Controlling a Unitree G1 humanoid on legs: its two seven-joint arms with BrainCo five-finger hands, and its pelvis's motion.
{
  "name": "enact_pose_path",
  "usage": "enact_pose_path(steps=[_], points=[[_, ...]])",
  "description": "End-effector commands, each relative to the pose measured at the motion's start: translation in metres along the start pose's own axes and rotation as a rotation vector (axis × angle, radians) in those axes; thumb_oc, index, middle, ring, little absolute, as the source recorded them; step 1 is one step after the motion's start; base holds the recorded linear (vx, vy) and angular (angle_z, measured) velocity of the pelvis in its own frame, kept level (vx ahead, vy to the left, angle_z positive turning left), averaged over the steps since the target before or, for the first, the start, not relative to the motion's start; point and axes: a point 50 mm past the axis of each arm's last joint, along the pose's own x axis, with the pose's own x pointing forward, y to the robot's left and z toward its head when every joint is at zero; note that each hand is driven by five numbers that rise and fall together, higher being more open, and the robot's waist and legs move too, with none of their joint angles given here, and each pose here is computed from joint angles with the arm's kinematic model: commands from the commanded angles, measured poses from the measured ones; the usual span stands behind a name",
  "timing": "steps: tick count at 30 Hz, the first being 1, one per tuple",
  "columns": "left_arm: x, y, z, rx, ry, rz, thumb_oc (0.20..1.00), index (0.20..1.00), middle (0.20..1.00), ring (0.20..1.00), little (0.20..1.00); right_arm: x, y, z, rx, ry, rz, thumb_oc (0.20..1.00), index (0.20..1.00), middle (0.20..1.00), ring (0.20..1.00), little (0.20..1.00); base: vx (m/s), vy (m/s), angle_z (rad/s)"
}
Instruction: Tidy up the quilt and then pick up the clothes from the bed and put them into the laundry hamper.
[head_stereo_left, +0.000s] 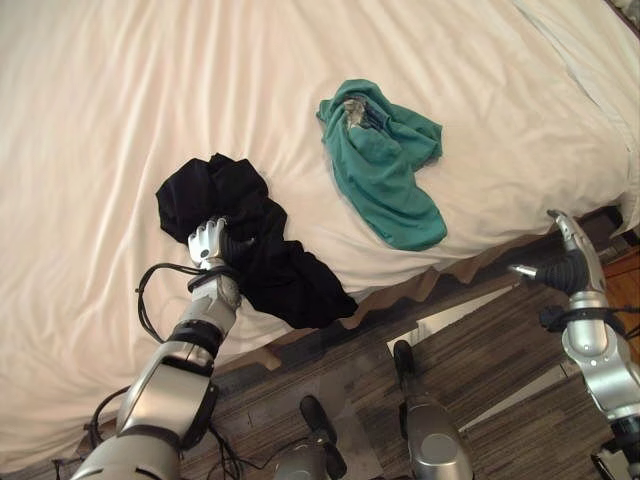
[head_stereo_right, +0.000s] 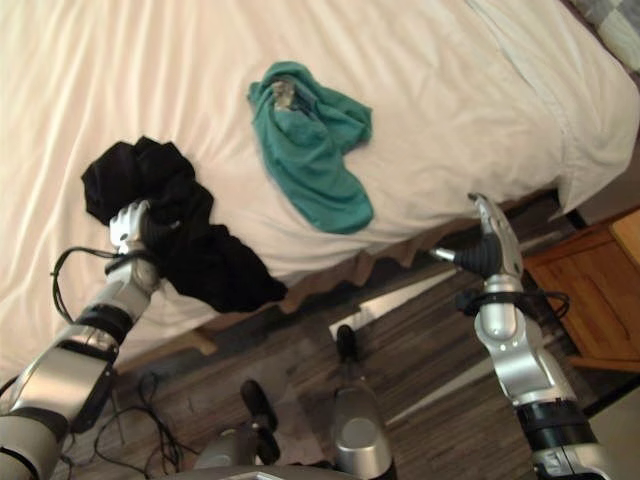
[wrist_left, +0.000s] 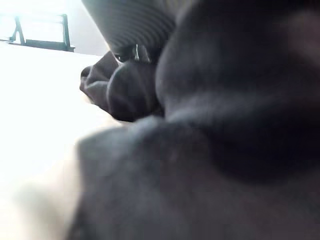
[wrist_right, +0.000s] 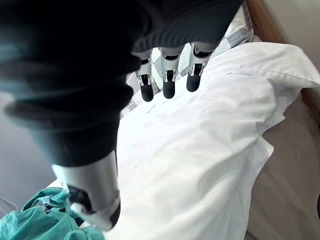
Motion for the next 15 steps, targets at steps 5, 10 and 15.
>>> enact_pose_path(steps=[5,10,15], points=[[-0.11,-0.084,-0.118,-0.017,0.33,-0.374,0.2,0.2,0.2,0.2,0.2,0.089,-0.054,0.025,-0.28,-0.044,-0.158,1.0,1.0,1.0,1.0,1.0,-0.03,-0.042,0.3],[-0.143,-0.081,-0.154,-0.046,0.42,-0.388,0.2,0.2,0.2,0.2,0.2,0.128,-0.092,0.016,-0.39,0.132,-0.203,1.0,1.0,1.0,1.0,1.0,-0.02,-0.053,0.38],[-0.155,-0.08,-0.145,-0.283,0.41,-0.332,0.2,0.2,0.2,0.2,0.2,0.124,-0.107,-0.027,-0.339,0.409,-0.162,1.0,1.0,1.0,1.0,1.0,-0.04,-0.036,0.53]])
